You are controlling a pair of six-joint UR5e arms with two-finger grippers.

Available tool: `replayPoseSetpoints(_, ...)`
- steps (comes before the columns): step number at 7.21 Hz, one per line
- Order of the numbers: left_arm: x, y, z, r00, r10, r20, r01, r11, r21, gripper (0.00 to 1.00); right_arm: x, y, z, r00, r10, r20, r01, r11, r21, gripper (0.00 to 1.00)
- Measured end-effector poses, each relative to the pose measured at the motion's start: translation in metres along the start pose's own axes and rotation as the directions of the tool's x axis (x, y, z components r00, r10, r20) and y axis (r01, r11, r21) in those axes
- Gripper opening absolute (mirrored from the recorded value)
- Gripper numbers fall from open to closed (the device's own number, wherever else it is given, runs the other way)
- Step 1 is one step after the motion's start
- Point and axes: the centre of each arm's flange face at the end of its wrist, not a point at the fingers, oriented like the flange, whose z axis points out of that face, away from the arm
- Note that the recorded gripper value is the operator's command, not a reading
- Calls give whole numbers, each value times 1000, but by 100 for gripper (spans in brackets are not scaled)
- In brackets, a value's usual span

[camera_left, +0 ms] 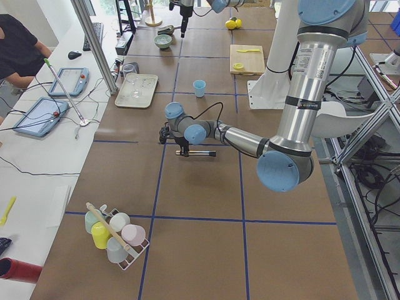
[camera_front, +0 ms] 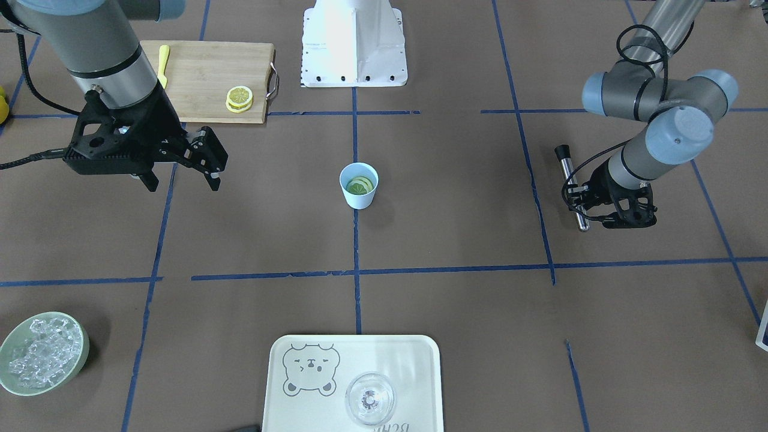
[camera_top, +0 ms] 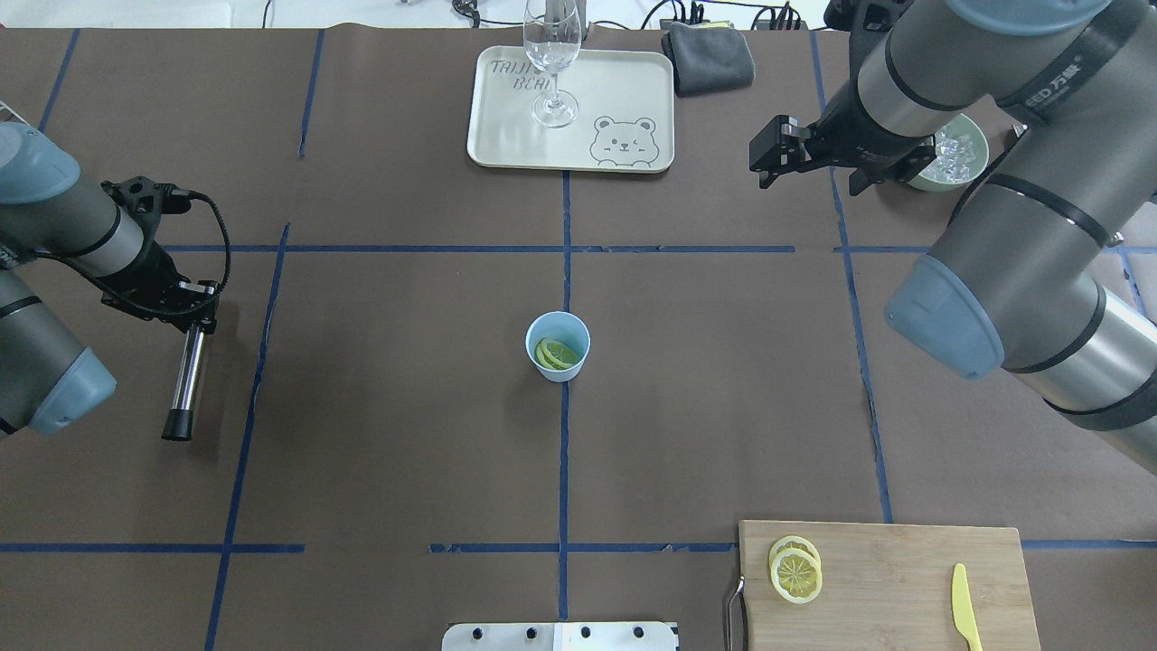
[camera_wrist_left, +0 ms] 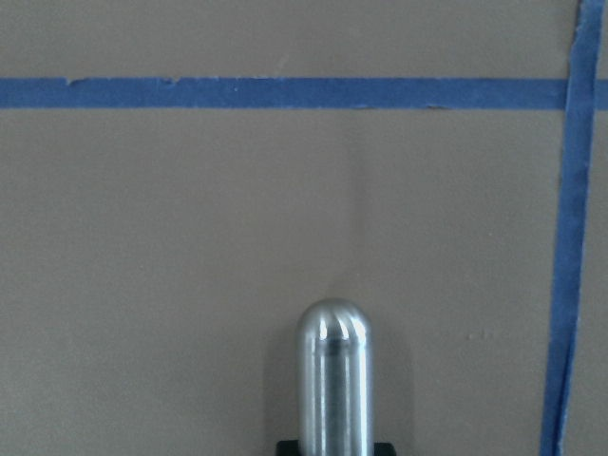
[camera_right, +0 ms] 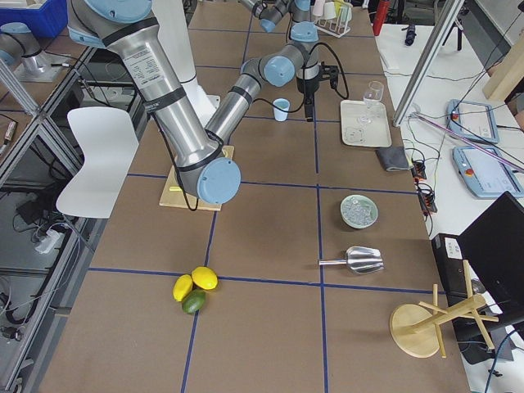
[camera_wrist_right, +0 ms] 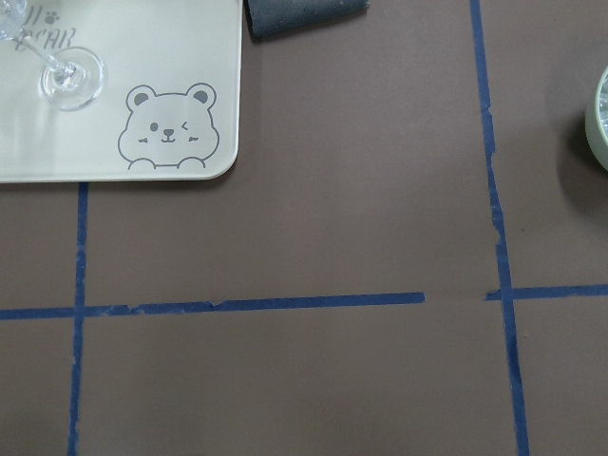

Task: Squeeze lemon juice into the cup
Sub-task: 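Lift the metal rod with the left gripper while the right arm returns to rest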

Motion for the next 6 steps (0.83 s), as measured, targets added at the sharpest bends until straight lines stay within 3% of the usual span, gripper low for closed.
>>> replayPoseSetpoints(1,7,6,-16,1000,15,-6,-15,1000,26,0,5,1,-1,1000,5,-2,-5,1000,-4,100)
replayPoseSetpoints(3,23,3,-60,997,58,57,-68,976,205,0,48,-1,3,999,2,-34,-2,1000,-20,100)
replayPoseSetpoints(4,35,-4,-80,992,67,110,-98,945,313,0,83,-7,4,998,-26,-53,24,999,-38,100)
replayPoseSetpoints(6,70,-14,-118,990,78,114,-121,892,435,0,160,-21,0,994,-82,-69,76,994,-79,100)
